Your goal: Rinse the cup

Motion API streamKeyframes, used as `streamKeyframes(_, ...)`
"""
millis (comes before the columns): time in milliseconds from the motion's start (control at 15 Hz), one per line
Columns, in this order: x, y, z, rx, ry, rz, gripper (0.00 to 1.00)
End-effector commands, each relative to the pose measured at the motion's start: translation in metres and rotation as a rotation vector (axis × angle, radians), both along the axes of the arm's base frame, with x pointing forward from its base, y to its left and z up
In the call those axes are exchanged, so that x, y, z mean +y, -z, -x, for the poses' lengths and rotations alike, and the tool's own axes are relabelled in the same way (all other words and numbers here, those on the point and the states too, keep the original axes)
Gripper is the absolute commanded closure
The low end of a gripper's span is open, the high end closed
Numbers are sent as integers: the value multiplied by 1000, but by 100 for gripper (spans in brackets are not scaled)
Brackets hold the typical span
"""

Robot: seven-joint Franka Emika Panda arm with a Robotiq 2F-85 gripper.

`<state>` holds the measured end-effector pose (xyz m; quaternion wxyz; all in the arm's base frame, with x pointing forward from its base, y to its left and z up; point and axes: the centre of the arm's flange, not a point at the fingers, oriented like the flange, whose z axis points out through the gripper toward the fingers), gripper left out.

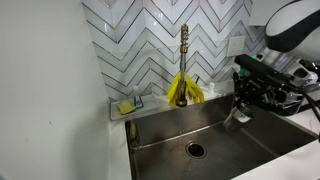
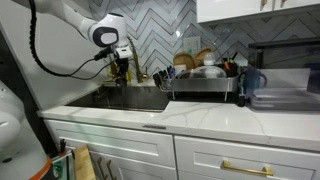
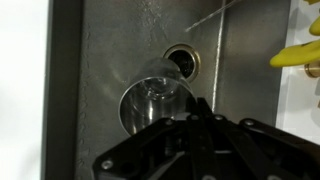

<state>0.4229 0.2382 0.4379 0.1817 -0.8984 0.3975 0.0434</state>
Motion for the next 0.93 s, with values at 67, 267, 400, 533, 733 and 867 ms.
streamKeyframes(67,45,29,-13,-46,1,-93,99)
streamKeyframes(267,71,37,-21,-71,5,-146,99)
streamKeyframes(400,61,32,-12,-66,13,-113,96)
streamKeyframes(533,71,36,-18,-67,10,-128,96)
streamKeyframes(733,73,38,-22,-63,10,-133,96)
streamKeyframes(867,78,41,-25,-71,5,-156,99)
